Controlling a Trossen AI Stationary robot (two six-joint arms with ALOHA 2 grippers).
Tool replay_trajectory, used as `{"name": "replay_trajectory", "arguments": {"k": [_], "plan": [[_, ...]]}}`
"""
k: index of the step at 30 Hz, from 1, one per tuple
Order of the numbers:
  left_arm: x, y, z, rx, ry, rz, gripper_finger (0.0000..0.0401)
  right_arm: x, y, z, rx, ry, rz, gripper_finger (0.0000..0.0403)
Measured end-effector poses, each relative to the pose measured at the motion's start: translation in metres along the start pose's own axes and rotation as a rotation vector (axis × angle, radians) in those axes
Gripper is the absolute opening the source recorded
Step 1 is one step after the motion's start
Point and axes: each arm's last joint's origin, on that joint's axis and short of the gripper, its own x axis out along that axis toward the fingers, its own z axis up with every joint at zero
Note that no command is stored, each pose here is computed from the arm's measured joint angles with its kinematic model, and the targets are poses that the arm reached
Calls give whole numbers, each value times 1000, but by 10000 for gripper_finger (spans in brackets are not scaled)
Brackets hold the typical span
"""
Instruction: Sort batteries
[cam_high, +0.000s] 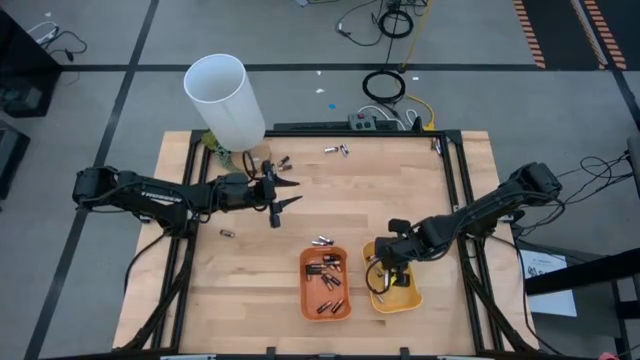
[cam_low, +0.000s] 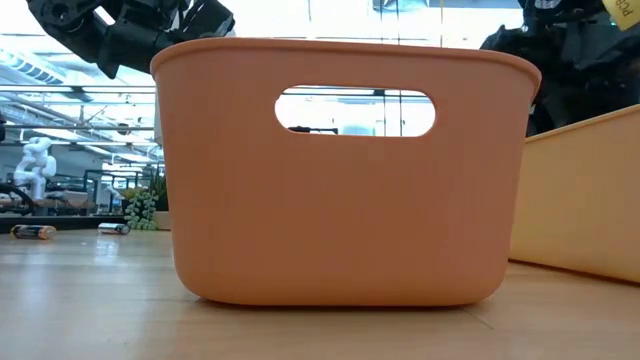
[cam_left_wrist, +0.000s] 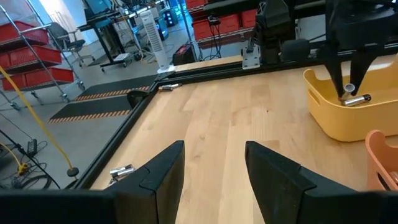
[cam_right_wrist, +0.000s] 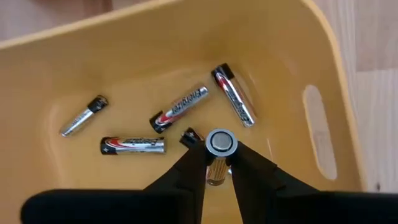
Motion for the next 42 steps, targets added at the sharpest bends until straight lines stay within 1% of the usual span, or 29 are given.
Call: {"name": "replay_trajectory", "arguments": {"k": [4,9,14,19,22,24,26,28,29,31,33,35,37,39,42], "plan": [[0,0,0,0,0,0,180,1,0,0,5,-3,-1,85],[0,0,0,0,1,0,180,1,1,2,6,-29,13,100],[0,0,0,0,1,0,180,-2,3,5,7,-29,25,100],[0,-1,-4,-1,40,-10,180,-17,9,18,15,-58,67,100],[-1,-2,-10,-62,106,-22,180,-28,15,28,15,-99,91,100],[-2,-4,-16,-131,176,-32,180,-35,18,33,-2,-128,101,100],[-4,-8,-25,-208,274,-41,180,-40,22,37,-45,-170,86,100],[-8,-13,-34,-272,383,-49,180,-41,23,39,-119,-220,35,100],[-10,-16,-37,-291,448,-57,180,-41,24,39,-170,-247,-7,100],[-15,-21,-39,-309,577,-81,180,-40,23,41,-268,-312,-115,100],[-20,-27,-32,-321,684,-108,180,-39,21,44,-346,-372,-227,100],[-27,-32,-25,-314,798,-121,180,-41,18,50,-400,-419,-293,100],[-37,-36,-22,-298,924,-125,180,-43,17,57,-433,-468,-311,100],[-48,-39,-25,-297,1044,-110,180,-44,17,60,-451,-489,-314,100],[-60,-44,-31,-289,1174,-120,180,-44,17,60,-459,-495,-314,100]]}}
